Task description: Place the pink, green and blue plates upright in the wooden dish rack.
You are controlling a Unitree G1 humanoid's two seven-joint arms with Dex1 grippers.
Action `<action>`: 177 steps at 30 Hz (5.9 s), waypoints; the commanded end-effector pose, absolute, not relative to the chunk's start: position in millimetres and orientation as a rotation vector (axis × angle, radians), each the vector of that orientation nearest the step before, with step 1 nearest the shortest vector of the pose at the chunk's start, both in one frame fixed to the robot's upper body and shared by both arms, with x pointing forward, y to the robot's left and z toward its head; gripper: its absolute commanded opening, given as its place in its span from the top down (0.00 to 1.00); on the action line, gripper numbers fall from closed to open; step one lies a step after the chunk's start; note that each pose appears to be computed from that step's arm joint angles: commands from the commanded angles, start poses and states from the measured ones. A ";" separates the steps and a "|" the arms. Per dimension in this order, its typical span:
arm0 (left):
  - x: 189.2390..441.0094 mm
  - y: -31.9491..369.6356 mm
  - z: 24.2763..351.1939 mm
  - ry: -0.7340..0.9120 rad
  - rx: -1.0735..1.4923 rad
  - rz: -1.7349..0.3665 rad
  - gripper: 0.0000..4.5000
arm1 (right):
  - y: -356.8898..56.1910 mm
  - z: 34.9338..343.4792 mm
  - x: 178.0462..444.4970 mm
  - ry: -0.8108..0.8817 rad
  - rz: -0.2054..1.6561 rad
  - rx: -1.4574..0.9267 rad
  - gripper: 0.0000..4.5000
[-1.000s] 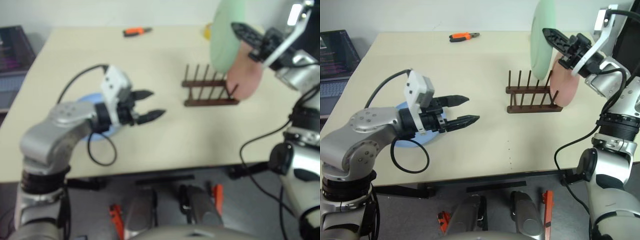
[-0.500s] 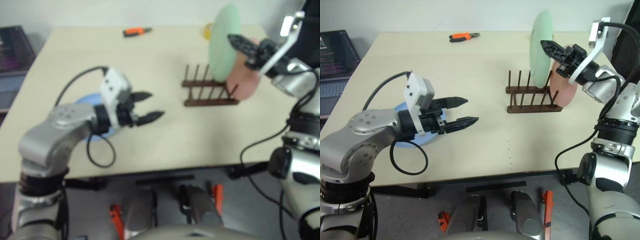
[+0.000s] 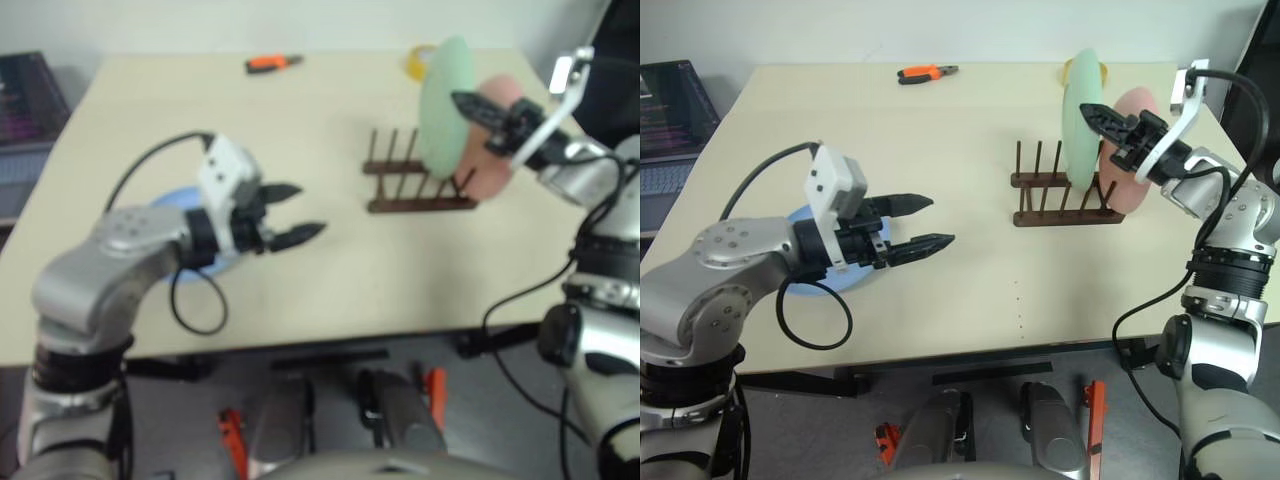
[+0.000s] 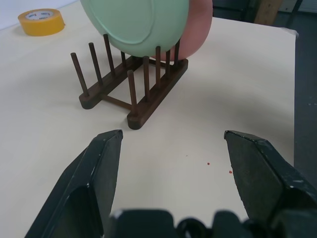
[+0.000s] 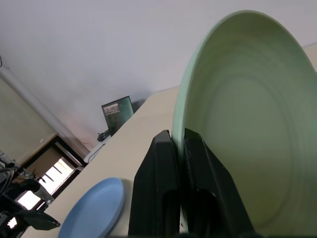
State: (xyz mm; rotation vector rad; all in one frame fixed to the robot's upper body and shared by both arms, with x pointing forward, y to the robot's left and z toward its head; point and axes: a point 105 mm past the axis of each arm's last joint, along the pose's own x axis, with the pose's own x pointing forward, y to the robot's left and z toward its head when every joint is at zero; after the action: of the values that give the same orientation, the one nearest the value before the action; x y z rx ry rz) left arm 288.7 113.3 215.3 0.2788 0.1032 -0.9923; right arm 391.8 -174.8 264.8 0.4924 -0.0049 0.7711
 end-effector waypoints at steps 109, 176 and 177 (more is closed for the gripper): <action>378.8 204.1 263.9 0.103 -0.018 -0.269 1.00 | 66.7 188.1 354.5 -0.227 1.162 -0.878 0.32; 279.0 138.4 215.5 -0.052 0.407 -0.935 0.20 | -86.9 328.5 372.7 -0.124 0.932 0.338 1.00; 280.3 139.3 214.5 -0.050 0.414 -0.932 0.20 | -87.0 326.0 372.2 -0.113 0.930 0.345 1.00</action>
State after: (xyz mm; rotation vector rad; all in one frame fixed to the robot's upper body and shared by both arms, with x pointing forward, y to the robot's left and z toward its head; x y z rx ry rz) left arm 280.7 140.5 204.4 0.3670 0.0043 -0.9424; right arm 383.4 -84.1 305.5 0.3432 -0.0385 0.9056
